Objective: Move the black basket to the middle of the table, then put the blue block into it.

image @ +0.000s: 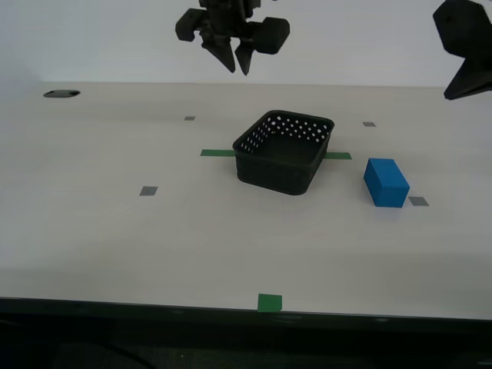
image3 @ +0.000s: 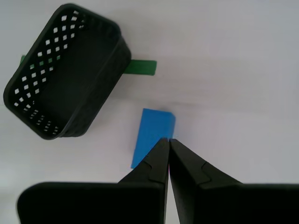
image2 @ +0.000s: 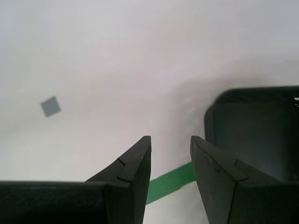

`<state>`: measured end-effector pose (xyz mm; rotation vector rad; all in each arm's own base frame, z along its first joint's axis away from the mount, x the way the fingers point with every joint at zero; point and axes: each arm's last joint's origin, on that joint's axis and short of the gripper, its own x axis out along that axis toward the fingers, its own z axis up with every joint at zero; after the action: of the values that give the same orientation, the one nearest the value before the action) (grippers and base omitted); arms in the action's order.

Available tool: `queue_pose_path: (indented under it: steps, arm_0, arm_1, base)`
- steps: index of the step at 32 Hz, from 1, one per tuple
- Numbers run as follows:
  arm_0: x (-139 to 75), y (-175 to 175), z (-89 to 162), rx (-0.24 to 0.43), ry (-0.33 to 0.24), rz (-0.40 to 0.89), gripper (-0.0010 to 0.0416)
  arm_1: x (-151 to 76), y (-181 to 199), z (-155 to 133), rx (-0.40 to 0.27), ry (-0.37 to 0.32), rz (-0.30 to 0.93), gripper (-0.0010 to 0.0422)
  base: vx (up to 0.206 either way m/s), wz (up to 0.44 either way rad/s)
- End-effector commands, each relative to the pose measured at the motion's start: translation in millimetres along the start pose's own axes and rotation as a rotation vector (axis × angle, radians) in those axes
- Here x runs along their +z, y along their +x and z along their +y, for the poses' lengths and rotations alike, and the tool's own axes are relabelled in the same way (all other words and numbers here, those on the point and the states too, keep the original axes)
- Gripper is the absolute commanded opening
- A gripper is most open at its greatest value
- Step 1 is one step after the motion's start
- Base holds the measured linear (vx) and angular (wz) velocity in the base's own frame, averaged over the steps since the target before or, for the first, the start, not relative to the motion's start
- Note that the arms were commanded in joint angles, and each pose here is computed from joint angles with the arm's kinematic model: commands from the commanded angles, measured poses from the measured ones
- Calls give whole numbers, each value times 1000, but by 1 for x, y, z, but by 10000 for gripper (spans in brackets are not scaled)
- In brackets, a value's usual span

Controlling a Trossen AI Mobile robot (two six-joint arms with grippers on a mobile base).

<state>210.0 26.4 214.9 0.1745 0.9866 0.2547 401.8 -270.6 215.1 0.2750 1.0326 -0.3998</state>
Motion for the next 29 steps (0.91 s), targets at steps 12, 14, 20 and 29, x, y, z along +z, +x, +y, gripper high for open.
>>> queue_pose_path:
  steps: [12,14,20,29]
  arm_0:
    - [45,87,41,-108,-158,296,3]
    - [52,87,43,-112,-162,308,3]
    - [45,90,46,-120,-140,455,3]
    - [36,100,47,-89,-130,433,3]
  arm_1:
    - [7,-17,110,110,-82,28,105]
    - [7,-18,114,114,-84,30,105]
    - [7,-18,120,110,-94,14,105]
    - [5,-18,121,114,-96,40,105]
  base:
    - [0,0]
    - [0,0]
    - [0,0]
    - [0,0]
